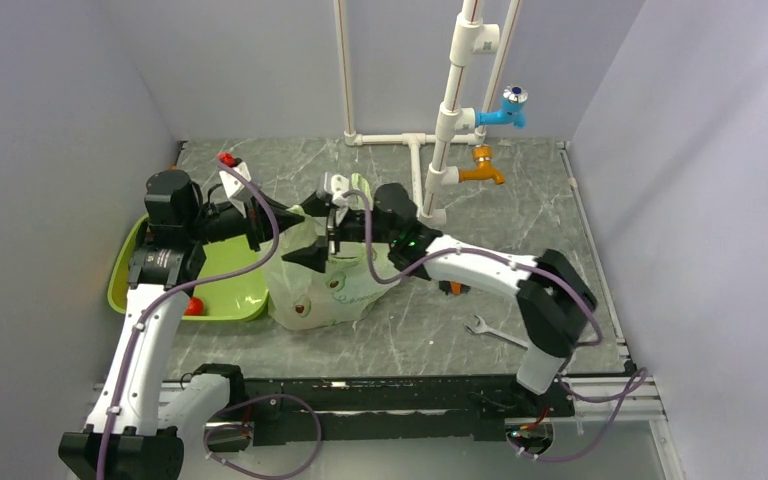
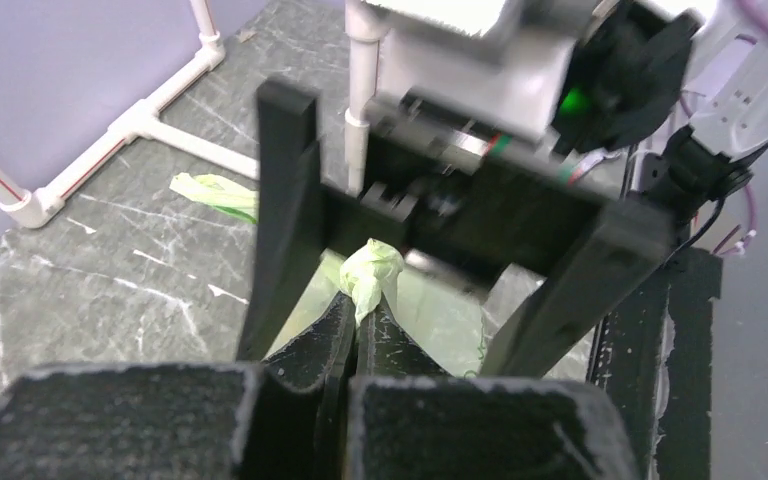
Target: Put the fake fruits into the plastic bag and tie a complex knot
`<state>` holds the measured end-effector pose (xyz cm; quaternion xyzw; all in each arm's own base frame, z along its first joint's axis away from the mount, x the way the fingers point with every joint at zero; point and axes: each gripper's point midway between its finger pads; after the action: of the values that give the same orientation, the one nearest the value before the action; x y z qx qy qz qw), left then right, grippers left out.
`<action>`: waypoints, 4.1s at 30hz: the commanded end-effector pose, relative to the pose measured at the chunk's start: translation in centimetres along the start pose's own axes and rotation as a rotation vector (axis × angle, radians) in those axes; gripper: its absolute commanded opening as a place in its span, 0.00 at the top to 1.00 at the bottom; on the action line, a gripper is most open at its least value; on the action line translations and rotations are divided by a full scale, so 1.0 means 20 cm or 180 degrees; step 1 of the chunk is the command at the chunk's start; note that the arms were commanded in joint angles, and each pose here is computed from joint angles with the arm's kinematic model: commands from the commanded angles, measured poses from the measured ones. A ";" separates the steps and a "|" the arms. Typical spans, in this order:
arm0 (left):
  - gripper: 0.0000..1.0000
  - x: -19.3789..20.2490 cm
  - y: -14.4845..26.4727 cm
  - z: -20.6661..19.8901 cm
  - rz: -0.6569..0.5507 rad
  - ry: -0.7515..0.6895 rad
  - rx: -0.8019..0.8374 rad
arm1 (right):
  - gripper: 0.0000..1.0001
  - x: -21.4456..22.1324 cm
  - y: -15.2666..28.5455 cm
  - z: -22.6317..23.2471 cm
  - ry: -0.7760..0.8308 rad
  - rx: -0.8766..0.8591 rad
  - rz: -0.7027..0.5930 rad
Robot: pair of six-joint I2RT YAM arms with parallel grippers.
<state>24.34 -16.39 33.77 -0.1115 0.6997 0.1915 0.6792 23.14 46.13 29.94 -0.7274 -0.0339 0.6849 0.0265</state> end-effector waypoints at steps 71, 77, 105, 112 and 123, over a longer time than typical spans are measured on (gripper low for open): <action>0.29 0.56 0.15 0.39 -0.0220 0.2603 -0.2361 | 1.00 0.69 0.04 -0.07 0.0684 0.1029 0.0996; 0.33 0.56 0.12 0.41 -0.0025 0.2648 -0.2632 | 1.00 0.70 0.04 -0.14 0.0854 0.1296 0.1132; 1.00 0.56 0.07 0.37 0.0378 0.2547 -0.2674 | 0.80 0.67 0.01 -0.03 0.1030 0.0992 0.1205; 1.00 0.55 0.05 0.34 0.0335 0.2287 -0.2468 | 0.29 0.21 0.09 0.13 0.0589 0.0303 0.0764; 1.00 0.55 0.05 0.29 0.0491 0.1896 -0.2132 | 0.09 -0.12 0.59 0.08 -0.0135 0.0664 0.0864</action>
<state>29.04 -11.44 21.52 -0.3477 0.7751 0.4349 0.2987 20.26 38.06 34.71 -0.7808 0.0657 0.6198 0.0425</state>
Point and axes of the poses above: each gripper's point midway between its finger pads, its own y axis back along the fingers, its own z axis along the line the jaws close on, x = y × z
